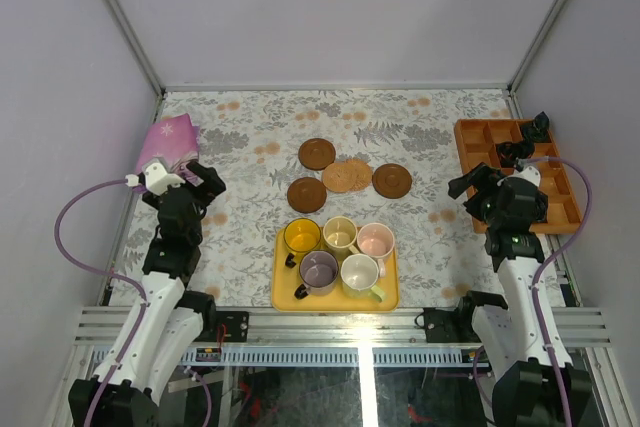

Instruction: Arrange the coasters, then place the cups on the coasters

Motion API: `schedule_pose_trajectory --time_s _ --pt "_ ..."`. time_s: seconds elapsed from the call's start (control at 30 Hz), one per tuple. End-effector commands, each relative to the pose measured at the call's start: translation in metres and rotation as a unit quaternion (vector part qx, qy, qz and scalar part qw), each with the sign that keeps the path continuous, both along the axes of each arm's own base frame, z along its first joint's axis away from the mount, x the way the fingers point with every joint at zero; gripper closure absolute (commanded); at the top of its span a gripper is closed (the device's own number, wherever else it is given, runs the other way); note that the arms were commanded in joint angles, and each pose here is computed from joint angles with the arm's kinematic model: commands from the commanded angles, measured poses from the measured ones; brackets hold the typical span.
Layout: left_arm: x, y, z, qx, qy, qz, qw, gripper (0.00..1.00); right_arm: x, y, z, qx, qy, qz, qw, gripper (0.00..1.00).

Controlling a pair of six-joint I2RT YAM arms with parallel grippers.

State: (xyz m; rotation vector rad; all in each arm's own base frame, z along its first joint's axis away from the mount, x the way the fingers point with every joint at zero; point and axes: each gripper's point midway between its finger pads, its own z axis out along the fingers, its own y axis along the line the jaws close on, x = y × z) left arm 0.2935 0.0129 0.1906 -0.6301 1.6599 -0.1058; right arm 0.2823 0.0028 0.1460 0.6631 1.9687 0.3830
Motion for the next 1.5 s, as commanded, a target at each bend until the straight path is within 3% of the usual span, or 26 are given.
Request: schedule_pose_trajectory --time_s 0.0,0.47,0.63,0.8,1.1,1.47 --pt "0.002 -0.001 0.016 0.000 -0.014 -0.002 1.000 0.00 0.004 -0.008 -0.001 0.002 0.005 -0.033 0.999 0.01" --pt "0.008 -0.003 0.007 0.000 0.003 -0.003 1.000 0.00 0.000 0.009 -0.012 -0.036 0.096 0.083 0.991 0.01" --pt "0.012 -0.010 0.003 -0.010 0.007 -0.019 1.000 0.00 0.001 0.042 -0.004 0.007 0.056 0.168 0.984 0.01" --pt "0.015 -0.012 -0.005 -0.020 0.015 -0.017 1.000 0.00 -0.018 0.069 -0.019 0.094 0.085 0.203 0.971 0.01" --pt "0.027 -0.012 -0.011 -0.022 0.047 -0.010 0.999 0.00 -0.057 0.077 -0.017 0.105 0.076 0.201 0.971 0.01" --pt "0.040 -0.040 -0.014 -0.073 0.056 -0.065 0.994 0.00 -0.076 0.091 -0.001 0.149 0.028 0.206 0.967 0.01"
